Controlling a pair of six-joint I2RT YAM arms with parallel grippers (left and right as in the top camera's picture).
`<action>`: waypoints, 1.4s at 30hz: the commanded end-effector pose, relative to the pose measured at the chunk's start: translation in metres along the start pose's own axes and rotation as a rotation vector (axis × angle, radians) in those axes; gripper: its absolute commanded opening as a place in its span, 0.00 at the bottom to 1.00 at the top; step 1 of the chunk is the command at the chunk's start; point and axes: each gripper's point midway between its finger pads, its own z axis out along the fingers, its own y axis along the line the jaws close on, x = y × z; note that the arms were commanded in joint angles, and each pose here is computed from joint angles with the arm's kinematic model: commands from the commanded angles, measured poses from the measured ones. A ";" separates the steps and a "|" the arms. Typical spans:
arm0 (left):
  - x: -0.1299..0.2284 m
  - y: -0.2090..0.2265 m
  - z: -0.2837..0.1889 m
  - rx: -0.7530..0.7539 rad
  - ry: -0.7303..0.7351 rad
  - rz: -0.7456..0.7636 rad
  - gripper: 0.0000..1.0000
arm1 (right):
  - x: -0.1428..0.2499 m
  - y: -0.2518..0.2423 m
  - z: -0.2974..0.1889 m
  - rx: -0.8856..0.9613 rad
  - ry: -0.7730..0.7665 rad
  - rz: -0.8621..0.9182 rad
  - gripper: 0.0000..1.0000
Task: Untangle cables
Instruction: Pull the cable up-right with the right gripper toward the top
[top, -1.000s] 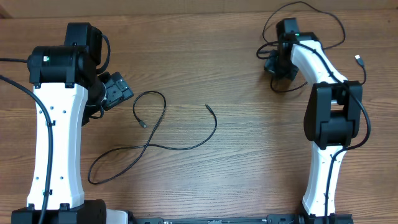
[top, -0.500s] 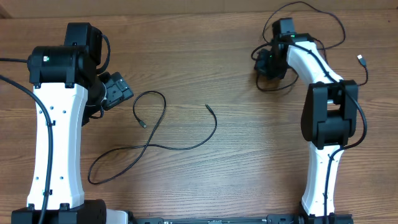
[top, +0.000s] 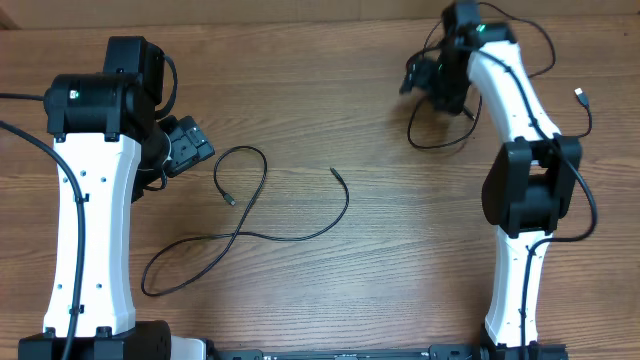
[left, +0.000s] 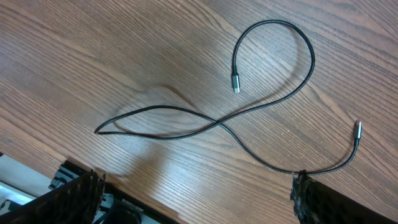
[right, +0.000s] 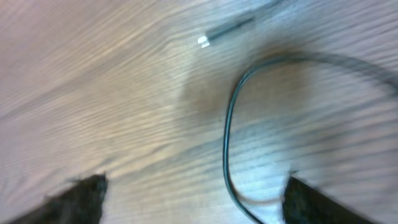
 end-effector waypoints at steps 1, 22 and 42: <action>0.001 0.000 0.002 -0.002 0.005 0.006 1.00 | -0.044 -0.019 -0.049 0.033 -0.158 0.038 0.93; 0.001 0.000 0.002 -0.002 0.005 0.006 1.00 | -0.027 -0.124 -0.006 0.248 -0.037 0.081 0.23; 0.001 0.000 0.002 -0.002 0.005 0.006 0.99 | 0.001 -0.133 0.030 0.229 0.056 0.095 0.04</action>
